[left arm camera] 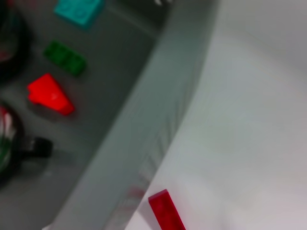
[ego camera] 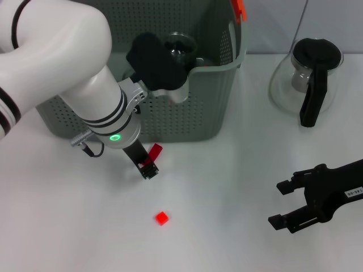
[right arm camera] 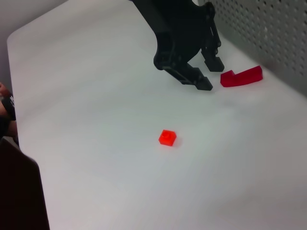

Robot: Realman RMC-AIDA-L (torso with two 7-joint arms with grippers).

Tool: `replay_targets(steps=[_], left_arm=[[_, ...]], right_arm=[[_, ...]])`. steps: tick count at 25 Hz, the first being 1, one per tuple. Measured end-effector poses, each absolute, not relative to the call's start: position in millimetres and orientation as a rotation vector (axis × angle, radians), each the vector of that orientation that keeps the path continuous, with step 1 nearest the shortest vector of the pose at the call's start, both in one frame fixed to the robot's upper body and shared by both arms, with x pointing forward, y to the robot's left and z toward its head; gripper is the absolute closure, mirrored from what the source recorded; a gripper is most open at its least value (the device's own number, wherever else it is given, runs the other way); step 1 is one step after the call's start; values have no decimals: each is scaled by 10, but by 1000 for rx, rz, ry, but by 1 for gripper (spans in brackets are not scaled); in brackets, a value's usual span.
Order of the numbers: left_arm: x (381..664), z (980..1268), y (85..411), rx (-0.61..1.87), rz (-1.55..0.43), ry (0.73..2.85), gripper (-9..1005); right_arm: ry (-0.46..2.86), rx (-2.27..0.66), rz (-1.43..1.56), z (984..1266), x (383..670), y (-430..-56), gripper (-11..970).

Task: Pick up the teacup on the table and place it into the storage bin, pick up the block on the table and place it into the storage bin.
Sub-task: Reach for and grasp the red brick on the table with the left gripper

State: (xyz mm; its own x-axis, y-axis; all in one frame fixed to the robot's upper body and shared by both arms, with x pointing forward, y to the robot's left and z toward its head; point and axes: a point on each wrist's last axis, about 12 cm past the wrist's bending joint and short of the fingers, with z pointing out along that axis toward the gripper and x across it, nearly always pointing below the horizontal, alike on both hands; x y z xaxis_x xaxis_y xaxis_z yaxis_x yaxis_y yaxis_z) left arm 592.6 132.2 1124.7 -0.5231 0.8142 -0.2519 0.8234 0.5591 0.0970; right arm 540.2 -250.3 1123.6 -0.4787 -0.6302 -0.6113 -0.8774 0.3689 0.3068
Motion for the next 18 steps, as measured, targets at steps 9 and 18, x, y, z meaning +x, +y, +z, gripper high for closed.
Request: replay_targets(steps=[9,18], left_arm=[[5943,11248,1335,1227,-75,2591,645],[5973,11263,1379,1115,-108,2632,480]], right_arm=[[2239,-1315,851,11253,5423,-2503,17],[2238,-1317,849,11257,5427,-2504,18]])
